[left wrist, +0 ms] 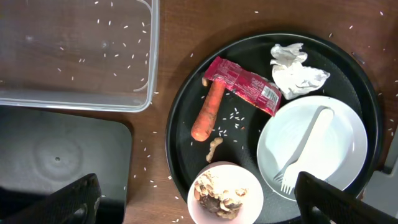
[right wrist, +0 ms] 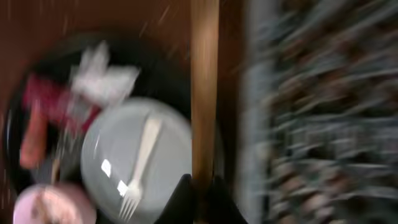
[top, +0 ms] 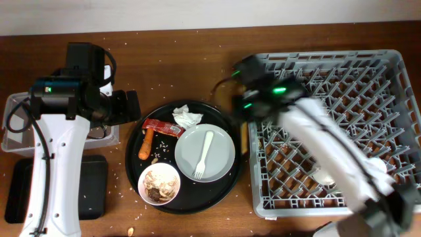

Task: Sort waste into correct bins and load items into the dishwasher rack
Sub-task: 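Grasp the wooden chopstick with the right gripper and drop it in the rack, then grasp the white plastic fork with the right gripper and place it in the rack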

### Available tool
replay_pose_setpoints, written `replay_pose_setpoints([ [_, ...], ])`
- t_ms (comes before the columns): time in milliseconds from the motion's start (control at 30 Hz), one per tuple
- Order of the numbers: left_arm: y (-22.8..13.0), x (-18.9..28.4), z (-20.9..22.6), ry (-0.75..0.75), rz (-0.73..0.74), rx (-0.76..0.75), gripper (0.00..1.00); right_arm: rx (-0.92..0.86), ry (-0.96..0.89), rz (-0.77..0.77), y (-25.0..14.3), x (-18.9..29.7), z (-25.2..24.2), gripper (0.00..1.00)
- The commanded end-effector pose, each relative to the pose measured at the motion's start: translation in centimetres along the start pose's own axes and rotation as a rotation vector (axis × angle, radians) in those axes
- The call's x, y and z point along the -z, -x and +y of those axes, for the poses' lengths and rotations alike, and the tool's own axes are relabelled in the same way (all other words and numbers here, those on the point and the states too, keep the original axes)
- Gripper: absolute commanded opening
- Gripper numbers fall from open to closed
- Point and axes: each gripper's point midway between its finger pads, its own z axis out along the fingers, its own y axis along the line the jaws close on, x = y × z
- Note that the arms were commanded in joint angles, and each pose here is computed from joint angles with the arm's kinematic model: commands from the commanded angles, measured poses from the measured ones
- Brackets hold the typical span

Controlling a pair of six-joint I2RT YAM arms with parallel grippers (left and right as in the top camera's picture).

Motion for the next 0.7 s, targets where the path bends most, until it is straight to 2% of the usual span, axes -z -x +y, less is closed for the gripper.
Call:
replay_pose_setpoints([
  [0, 0.3, 0.7, 0.3, 0.007, -0.027, 0.004, 0.99, 0.029, -0.115, 0.04, 1.2, -1.0, -6.9, 0.04],
  [100, 0.3, 0.7, 0.3, 0.007, -0.027, 0.004, 0.99, 0.044, -0.13, 0.19, -1.2, -5.1, -8.0, 0.04],
  [133, 0.3, 0.7, 0.3, 0.007, -0.027, 0.004, 0.99, 0.034, -0.084, 0.215, -1.5, -5.5, -7.2, 0.35],
  [167, 0.3, 0.7, 0.3, 0.007, -0.026, 0.004, 0.99, 0.049, -0.056, 0.201, -1.3, -5.0, -6.3, 0.47],
  [233, 0.3, 0.7, 0.3, 0.007, -0.027, 0.004, 0.99, 0.103, 0.03, 0.129, -1.1, -2.3, -2.3, 0.53],
  [300, 0.3, 0.7, 0.3, 0.007, -0.027, 0.004, 0.99, 0.108, 0.061, 0.126, -2.5, -1.5, 0.8, 0.54],
  [333, 0.3, 0.7, 0.3, 0.007, -0.027, 0.004, 0.99, 0.105, 0.073, 0.163, -4.6, -2.3, 3.9, 0.54],
  [467, 0.3, 0.7, 0.3, 0.007, -0.027, 0.004, 0.99, 0.037, -0.008, 0.259, -9.1, -8.1, 8.2, 0.39],
  [567, 0.3, 0.7, 0.3, 0.007, -0.027, 0.004, 0.99, -0.011, -0.081, 0.325, -12.0, -13.1, 9.2, 0.39],
  [667, 0.3, 0.7, 0.3, 0.007, -0.027, 0.004, 0.99, -0.073, -0.131, 0.353, -12.9, -15.9, 8.6, 0.38],
])
